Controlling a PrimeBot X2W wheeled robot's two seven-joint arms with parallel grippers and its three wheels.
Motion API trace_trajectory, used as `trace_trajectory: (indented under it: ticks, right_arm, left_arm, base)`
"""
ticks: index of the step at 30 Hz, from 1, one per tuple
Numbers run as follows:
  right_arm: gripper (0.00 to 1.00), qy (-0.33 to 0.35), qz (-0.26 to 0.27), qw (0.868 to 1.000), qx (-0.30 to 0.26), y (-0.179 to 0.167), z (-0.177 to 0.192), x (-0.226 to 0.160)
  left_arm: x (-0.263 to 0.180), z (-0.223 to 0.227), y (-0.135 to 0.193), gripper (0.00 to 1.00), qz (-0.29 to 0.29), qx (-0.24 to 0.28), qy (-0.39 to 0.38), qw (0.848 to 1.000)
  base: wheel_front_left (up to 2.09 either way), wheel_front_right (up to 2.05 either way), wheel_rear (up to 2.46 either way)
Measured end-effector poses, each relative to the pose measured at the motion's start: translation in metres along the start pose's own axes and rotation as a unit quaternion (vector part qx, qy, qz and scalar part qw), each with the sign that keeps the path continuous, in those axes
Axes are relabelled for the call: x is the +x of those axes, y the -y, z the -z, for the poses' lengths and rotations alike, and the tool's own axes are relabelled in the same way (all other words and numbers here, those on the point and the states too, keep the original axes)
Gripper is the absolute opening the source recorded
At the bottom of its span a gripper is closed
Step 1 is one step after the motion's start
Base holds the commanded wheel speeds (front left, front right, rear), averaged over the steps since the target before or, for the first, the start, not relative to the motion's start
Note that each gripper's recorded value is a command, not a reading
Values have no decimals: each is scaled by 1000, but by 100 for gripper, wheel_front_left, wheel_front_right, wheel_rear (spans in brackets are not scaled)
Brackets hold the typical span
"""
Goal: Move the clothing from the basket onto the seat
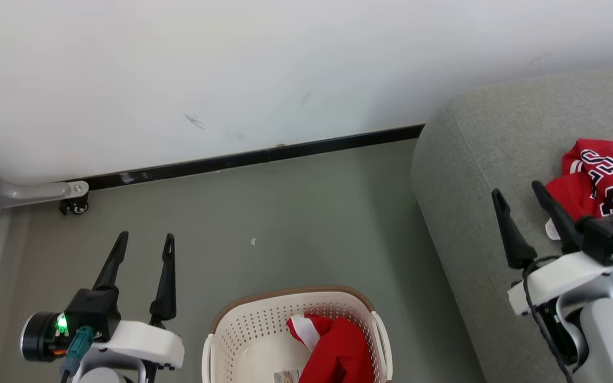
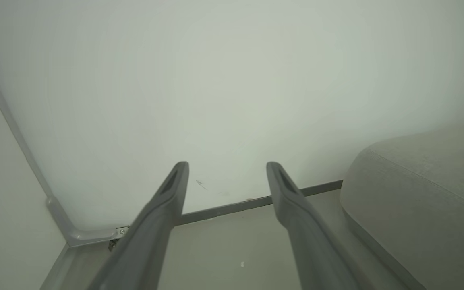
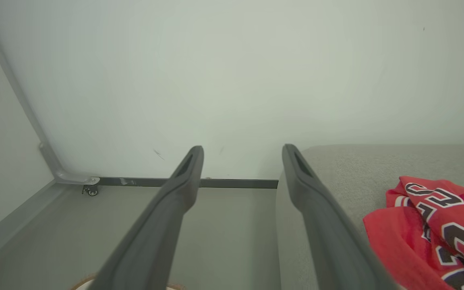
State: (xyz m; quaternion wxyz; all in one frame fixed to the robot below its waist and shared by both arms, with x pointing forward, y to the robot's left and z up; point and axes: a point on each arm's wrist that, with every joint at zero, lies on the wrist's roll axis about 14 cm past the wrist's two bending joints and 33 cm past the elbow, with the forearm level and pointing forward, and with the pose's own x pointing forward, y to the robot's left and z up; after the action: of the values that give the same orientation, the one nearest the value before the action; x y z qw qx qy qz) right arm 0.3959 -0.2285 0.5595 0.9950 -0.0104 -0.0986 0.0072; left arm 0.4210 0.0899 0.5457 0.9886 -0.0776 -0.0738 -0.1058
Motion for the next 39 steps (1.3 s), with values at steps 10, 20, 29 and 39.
trace_trajectory:
  ticks: [10,20,29,39]
  right_arm:
    - [100,-11,5,1000,21,-18,10,-27]
    - [100,-21,13,999,28,-24,18,-47]
    - [100,-29,8,999,27,-31,22,-58]
    - [100,-21,2,999,28,-35,16,-61]
  left_arm:
    - [-31,4,-29,100,-52,16,-15,998]
    - [-45,-3,-39,100,-71,22,-7,997]
    - [-49,-4,-44,100,-76,24,-7,997]
    - [-55,7,-47,100,-82,27,-25,996]
  base:
    - [0,0,0]
    - [0,0,0]
    - [0,0,0]
    - [0,0,0]
